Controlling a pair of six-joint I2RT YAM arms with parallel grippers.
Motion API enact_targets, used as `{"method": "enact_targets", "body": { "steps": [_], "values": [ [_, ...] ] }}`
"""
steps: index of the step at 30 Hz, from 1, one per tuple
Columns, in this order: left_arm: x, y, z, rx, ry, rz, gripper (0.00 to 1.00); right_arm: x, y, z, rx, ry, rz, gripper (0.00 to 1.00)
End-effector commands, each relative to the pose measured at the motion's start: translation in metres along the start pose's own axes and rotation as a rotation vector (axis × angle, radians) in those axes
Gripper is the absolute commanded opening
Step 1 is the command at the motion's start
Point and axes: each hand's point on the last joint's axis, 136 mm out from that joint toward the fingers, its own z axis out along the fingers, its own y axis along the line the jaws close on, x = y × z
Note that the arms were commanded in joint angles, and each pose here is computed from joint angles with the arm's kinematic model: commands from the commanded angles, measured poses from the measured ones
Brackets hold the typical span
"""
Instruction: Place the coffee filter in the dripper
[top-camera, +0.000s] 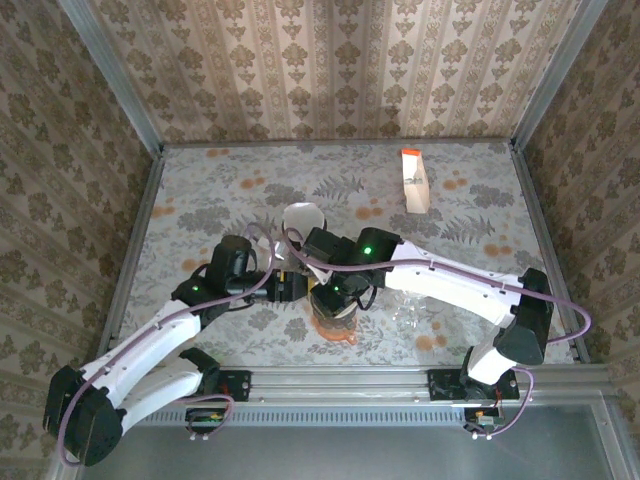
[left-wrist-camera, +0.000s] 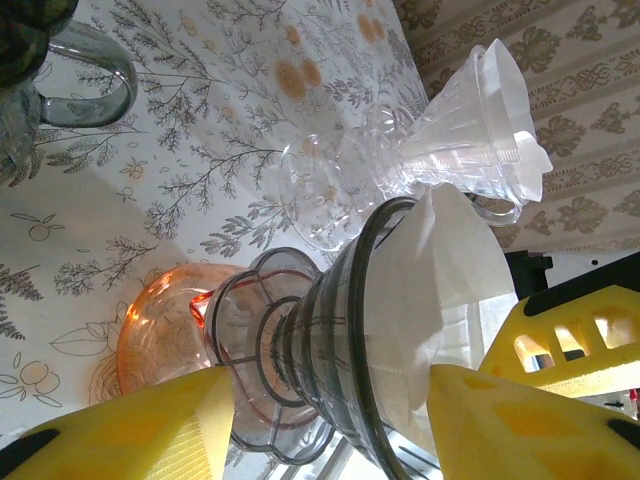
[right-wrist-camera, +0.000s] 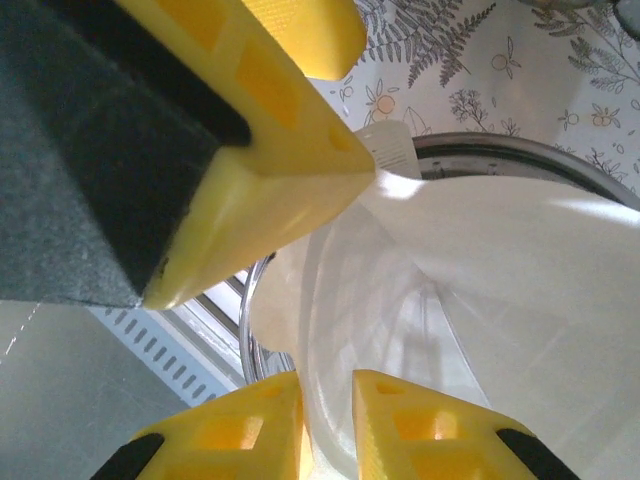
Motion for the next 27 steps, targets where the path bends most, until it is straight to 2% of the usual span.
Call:
{"method": "enact_targets", "body": {
  "steps": [1, 6, 11, 17, 21, 27],
  "values": [
    [-0.005, -0.01, -0.003, 0.008, -0.005, 0.027, 0.54, -0.003, 0.001, -0.01, -0.023, -0.034, 0.018, 0.25],
    [-0.005, -0.009, -0.003, 0.004, -0.002, 0.025, 0.53, -0.009, -0.003, -0.026, -0.01, -0.084, 0.024, 0.44],
    [-0.006, -0.01, -0.004, 0.006, -0.006, 0.028, 0.53, -0.012, -0.017, -0.046, 0.027, -0.139, 0.045, 0.51],
    [-0.007, -0.013, -0.005, 0.01, -0.007, 0.032, 0.53, -0.006, -0.034, -0.047, 0.057, -0.138, 0.08, 0.52],
    [-0.008, -0.014, -0.005, 0.008, -0.007, 0.035, 0.54, -0.006, -0.018, -0.04, -0.013, -0.135, 0.05, 0.47],
    [-0.007, -0.013, -0.004, 0.006, -0.005, 0.032, 0.53, -0.008, 0.012, -0.034, -0.123, -0.131, -0.011, 0.45]
  ]
}}
